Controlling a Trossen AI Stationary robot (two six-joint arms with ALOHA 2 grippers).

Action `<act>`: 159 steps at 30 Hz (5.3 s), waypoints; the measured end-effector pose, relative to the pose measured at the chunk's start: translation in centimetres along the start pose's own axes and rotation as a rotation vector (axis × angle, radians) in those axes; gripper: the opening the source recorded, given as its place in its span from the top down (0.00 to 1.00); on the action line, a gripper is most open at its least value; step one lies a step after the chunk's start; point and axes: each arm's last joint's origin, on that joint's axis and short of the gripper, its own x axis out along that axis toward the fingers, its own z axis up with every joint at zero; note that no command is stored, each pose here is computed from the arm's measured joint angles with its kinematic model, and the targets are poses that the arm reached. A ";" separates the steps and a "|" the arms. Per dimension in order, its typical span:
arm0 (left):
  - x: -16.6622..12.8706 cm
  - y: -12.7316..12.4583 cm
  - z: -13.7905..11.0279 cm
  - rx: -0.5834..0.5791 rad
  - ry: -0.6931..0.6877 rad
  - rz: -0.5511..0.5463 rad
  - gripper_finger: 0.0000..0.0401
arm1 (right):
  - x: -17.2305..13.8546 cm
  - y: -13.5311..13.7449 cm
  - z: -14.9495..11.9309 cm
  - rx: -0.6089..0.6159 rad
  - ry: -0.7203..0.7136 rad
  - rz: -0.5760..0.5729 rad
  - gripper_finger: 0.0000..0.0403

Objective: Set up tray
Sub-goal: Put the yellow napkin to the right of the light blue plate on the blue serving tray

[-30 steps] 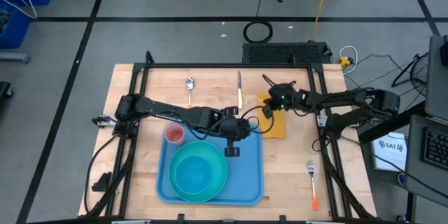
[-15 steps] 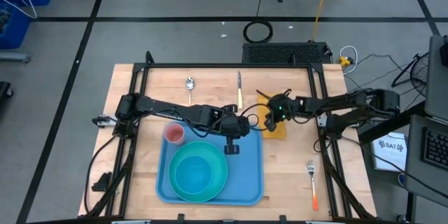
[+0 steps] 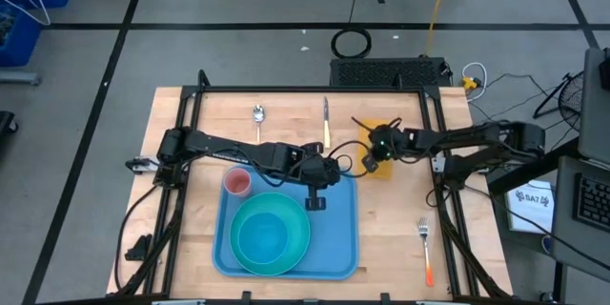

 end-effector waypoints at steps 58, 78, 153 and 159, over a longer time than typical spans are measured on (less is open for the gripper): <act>3.6 3.6 -1.5 -0.056 -0.033 -0.066 0.98 | -0.1 -0.5 0.3 -0.117 0.278 -0.108 1.00; 8.1 14.3 -4.2 -0.247 -0.488 -0.409 0.95 | -11.3 2.4 3.0 -0.141 -0.467 0.288 0.95; 20.0 12.6 0.5 -0.703 0.008 -0.305 0.48 | -16.2 3.3 0.8 -0.180 -0.661 0.414 0.93; 19.9 11.8 1.0 -0.738 -0.014 -0.380 0.48 | -16.3 3.3 0.9 -0.176 -0.669 0.419 0.93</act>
